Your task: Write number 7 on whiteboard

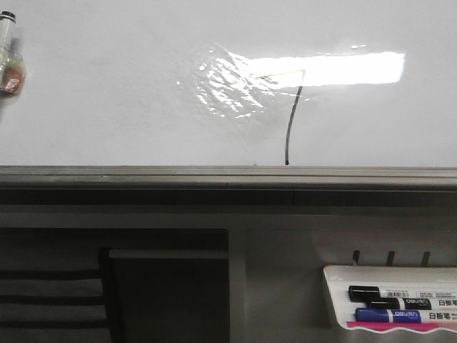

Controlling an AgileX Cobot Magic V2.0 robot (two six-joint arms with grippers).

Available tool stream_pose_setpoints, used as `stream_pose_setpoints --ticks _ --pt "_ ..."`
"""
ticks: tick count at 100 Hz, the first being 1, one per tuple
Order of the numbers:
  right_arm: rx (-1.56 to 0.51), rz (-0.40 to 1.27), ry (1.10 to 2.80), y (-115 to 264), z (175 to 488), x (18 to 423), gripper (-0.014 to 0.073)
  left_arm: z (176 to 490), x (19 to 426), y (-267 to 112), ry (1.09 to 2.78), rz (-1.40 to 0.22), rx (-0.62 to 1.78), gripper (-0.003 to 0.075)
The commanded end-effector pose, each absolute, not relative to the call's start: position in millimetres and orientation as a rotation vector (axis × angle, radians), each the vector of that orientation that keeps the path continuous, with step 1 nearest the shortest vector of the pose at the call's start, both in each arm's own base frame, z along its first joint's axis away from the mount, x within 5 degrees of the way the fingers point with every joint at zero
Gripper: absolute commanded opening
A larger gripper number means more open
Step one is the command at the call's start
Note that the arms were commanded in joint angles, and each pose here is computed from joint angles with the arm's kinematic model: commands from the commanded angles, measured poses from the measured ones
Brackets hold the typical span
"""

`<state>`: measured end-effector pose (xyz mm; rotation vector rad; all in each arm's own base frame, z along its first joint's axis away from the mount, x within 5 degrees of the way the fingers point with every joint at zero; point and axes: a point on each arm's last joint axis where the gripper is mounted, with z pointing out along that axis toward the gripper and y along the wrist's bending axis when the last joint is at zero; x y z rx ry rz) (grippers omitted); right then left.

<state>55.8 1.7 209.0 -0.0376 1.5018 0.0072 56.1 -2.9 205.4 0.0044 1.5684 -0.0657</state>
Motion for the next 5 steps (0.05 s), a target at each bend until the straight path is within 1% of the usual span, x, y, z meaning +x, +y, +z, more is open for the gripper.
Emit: stream_pose_setpoints --ticks 1,5 --pt "-0.030 0.006 1.439 1.3 206.3 55.1 -0.0071 201.9 55.5 -2.1 1.508 -0.071 -0.013 -0.0020" --pt "-0.030 0.006 1.439 1.3 206.3 55.1 -0.0071 201.9 55.5 -2.1 1.508 -0.071 -0.013 -0.0020"
